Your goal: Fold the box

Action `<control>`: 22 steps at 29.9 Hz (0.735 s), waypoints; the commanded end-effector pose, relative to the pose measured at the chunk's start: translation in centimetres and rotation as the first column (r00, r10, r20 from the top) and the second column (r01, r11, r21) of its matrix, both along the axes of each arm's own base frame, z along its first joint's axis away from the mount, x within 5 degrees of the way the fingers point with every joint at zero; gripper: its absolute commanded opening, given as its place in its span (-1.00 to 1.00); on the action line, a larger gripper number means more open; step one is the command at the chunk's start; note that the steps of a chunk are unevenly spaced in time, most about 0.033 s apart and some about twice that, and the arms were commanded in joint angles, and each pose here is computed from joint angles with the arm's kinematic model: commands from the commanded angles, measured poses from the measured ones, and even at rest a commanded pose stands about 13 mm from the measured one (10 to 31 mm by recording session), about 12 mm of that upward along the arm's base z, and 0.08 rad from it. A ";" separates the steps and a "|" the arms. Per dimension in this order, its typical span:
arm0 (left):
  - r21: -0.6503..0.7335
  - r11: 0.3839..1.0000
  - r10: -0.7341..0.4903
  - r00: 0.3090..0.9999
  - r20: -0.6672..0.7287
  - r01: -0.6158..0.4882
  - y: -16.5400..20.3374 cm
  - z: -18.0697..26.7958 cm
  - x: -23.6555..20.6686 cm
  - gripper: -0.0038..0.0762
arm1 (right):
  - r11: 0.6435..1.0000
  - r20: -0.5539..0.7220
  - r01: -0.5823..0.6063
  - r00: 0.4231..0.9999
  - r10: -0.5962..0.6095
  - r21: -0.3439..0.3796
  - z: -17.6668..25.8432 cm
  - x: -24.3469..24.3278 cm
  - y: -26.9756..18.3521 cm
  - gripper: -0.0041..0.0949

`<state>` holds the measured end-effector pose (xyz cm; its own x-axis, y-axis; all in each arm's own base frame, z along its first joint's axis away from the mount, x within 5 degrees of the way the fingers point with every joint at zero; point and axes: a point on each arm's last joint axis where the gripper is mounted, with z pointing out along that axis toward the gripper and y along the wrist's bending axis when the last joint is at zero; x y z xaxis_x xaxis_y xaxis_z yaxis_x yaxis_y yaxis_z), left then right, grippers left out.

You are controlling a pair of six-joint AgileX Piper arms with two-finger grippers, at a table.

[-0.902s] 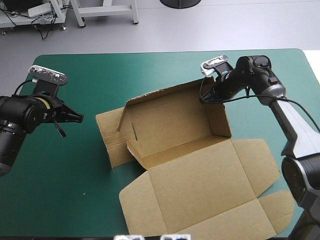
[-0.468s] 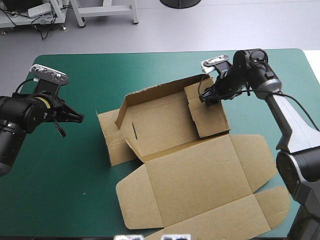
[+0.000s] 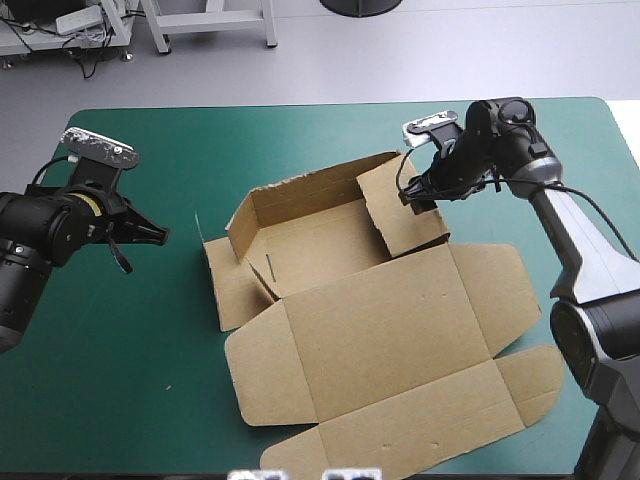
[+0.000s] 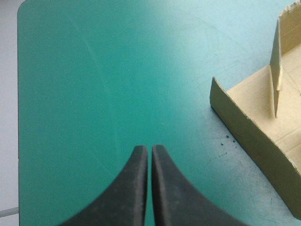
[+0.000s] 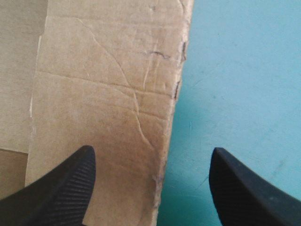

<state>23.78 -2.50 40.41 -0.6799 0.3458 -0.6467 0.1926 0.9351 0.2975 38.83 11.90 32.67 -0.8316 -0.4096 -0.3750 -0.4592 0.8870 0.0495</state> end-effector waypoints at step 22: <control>-0.085 0.996 0.011 0.995 0.099 -0.003 -0.2 1.7 -0.5 -0.87 | 0.993 -0.059 -0.084 0.994 0.089 0.080 -3.0 2.8 2.0 -0.96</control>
